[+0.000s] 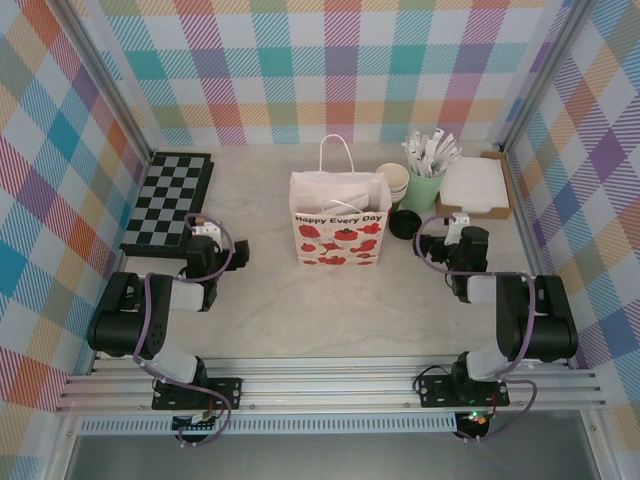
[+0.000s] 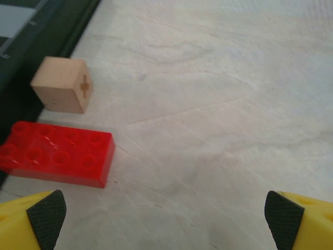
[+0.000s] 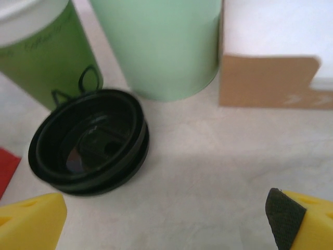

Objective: Pack the takeout coffee

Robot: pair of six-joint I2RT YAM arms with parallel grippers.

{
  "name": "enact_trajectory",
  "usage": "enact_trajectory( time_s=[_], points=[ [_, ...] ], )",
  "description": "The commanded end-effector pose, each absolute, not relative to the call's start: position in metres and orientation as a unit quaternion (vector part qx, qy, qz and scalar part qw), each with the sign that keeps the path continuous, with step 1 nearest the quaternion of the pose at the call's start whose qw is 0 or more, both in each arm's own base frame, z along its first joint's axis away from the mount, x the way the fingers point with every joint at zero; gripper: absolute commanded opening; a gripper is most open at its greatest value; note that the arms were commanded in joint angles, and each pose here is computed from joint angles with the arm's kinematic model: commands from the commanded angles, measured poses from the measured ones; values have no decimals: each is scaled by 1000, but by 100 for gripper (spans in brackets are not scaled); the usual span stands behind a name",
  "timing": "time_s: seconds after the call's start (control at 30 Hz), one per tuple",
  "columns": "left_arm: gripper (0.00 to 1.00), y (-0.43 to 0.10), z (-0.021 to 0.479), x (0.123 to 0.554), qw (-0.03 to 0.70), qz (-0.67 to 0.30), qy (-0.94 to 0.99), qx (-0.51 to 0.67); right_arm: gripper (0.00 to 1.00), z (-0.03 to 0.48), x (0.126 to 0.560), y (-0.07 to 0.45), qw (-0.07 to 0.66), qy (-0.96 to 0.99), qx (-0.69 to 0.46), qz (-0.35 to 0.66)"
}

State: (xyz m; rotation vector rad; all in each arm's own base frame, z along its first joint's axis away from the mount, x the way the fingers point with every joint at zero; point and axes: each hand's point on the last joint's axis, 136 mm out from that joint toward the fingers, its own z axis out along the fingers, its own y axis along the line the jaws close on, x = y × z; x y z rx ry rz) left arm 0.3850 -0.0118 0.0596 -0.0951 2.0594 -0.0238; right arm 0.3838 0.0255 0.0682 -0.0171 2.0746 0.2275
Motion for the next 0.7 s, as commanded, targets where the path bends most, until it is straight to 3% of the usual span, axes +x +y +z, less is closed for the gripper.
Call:
enact_trajectory(
  time_s=[0.0, 0.67],
  points=[
    [100, 2, 79, 395, 549, 26, 832, -71, 100, 91, 397, 24, 552, 830, -19, 74],
    [100, -2, 80, 396, 547, 18, 835, -60, 100, 91, 397, 24, 550, 831, -20, 75]
  ],
)
